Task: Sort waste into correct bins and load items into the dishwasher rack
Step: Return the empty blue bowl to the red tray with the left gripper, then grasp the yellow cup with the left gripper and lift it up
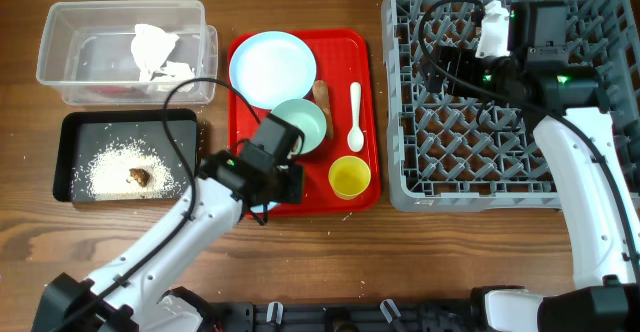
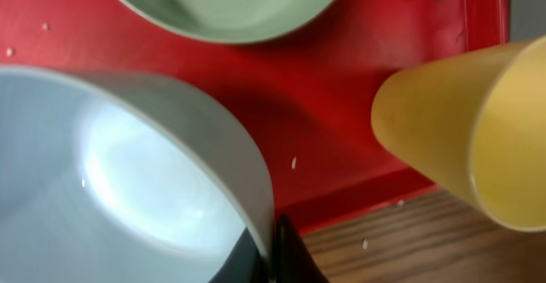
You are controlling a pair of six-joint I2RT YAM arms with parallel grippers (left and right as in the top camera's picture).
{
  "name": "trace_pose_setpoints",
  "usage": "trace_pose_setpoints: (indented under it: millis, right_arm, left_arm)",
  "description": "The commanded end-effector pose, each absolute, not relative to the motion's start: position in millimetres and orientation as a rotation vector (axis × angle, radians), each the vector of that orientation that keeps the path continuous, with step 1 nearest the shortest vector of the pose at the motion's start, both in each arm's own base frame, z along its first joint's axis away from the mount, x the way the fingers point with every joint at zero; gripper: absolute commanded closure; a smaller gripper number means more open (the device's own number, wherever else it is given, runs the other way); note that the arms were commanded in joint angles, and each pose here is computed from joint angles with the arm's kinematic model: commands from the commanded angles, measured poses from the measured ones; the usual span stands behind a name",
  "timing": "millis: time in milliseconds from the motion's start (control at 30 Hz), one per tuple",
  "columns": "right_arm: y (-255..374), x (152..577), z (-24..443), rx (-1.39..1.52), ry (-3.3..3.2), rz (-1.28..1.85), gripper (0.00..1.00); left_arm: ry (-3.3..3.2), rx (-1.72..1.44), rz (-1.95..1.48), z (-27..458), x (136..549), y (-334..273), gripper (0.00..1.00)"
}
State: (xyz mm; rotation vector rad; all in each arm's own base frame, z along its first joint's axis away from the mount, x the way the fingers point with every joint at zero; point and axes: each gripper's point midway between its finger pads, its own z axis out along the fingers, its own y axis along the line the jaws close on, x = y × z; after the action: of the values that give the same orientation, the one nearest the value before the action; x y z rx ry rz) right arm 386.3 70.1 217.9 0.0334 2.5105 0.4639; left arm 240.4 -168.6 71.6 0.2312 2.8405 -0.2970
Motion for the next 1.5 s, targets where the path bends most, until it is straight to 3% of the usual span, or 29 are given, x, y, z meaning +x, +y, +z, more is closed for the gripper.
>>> trace_pose_setpoints:
  millis: [0, 100, 233, 400, 500, 867, 1167, 1333, 1467]
  right_arm:
    - [76, 389, 219, 0.027, 2.510, 0.492, 0.00]
    - [76, 389, 220, 0.027, 2.510, 0.492, 0.00]
    - [76, 389, 220, 0.026, 2.509, 0.492, 0.00]
    - [76, 389, 220, 0.027, 2.509, 0.493, 0.00]
    - [76, 389, 220, 0.029, 2.509, 0.493, 0.00]
    - [76, 389, 220, 0.029, 2.509, 0.493, 0.00]
    - [76, 389, 219, 0.029, 2.512, 0.493, 0.00]
    - [76, 389, 219, 0.029, 2.513, 0.493, 0.00]
    - [77, 389, 219, 0.028, 2.513, 0.498, 0.00]
  left_arm:
    - [2.823, 0.225, -0.180, 59, 239, -158, 0.89]
    - [2.814, 0.224, -0.186, 59, 240, -159, 0.56]
    - [2.720, 0.218, -0.278, 73, 260, -177, 0.42]
    - [2.577, 0.232, -0.459, 124, 290, -212, 0.29]
    - [2.556, 0.247, -0.469, 127, 293, -215, 0.28]
    - [2.731, 0.456, -0.579, 70, 269, -246, 0.42]
    - [2.726, 0.524, -0.573, 66, 263, -253, 0.92]
    - [2.744, 0.533, -0.571, 70, 259, -253, 0.96]
    - [2.766, 0.439, -0.574, 102, 267, -247, 0.96]
